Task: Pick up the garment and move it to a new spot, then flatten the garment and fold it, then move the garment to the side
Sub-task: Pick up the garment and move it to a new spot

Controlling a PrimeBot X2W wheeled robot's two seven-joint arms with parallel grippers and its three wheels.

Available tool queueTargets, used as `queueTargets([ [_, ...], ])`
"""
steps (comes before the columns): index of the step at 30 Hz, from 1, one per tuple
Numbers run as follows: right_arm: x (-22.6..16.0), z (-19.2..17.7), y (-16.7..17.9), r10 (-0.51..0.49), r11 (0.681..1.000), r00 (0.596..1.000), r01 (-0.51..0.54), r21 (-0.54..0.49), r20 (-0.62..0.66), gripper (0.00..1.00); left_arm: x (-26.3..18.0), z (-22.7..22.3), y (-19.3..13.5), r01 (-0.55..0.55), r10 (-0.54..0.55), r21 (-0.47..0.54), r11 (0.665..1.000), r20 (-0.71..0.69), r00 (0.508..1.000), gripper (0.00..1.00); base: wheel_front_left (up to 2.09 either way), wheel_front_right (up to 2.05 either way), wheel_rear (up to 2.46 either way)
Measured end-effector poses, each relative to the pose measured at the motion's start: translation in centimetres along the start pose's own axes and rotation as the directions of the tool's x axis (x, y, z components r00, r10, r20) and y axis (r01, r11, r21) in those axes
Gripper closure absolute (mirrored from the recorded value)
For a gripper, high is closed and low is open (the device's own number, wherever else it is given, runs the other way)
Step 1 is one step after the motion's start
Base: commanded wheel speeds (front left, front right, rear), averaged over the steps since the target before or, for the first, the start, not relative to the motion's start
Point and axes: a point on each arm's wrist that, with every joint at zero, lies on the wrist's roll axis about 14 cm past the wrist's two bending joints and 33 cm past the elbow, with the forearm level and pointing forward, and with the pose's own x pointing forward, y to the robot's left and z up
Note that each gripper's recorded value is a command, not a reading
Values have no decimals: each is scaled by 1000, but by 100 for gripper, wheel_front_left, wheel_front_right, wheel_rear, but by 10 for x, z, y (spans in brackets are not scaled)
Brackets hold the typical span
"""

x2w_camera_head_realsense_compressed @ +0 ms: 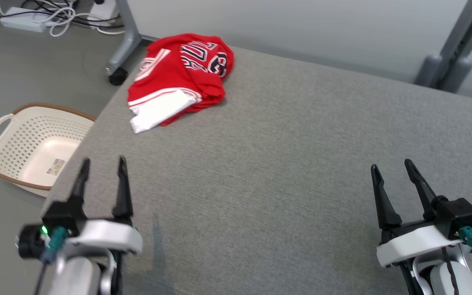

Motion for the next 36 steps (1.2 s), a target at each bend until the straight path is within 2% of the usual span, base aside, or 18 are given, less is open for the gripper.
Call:
queueTargets([
  [5,1,-2,-22,-50,999,999,50,-16,-1,0,53,33,-8,67,-77,107,992,89,993,0,0,0,0],
  [9,2,-2,-45,-99,995,995,100,-31,7,0,105,59,-24,139,-165,202,970,117,979,0,0,0,0],
  [14,-5,-11,-78,-180,983,984,179,-48,-9,0,165,57,-49,221,-236,257,941,29,971,0,0,0,0],
  [19,-14,-20,-107,-248,967,968,245,-70,-30,0,211,24,-59,263,-231,301,916,-137,963,0,0,0,0],
  [22,-21,-25,-122,-287,956,957,283,-81,-42,0,227,-10,-65,289,-218,294,911,-252,943,0,0,0,0],
  [24,-26,-28,-131,-311,948,949,306,-92,-51,0,230,-39,-68,314,-209,282,907,-347,914,0,0,0,0],
  [25,-30,-32,-138,-330,941,942,323,-99,-64,0,229,-66,-71,342,-200,280,897,-433,879,0,0,0,0],
  [27,-34,-36,-144,-347,935,935,338,-106,-76,0,227,-89,-75,367,-195,273,889,-500,844,0,0,0,0],
  [30,-38,-40,-151,-363,929,928,353,-115,-87,0,221,-118,-77,392,-183,257,883,-582,793,0,0,0,0],
  [36,-40,-46,-155,-372,925,923,361,-117,-101,0,209,-152,-67,390,-130,243,888,-681,721,0,0,0,0],
])
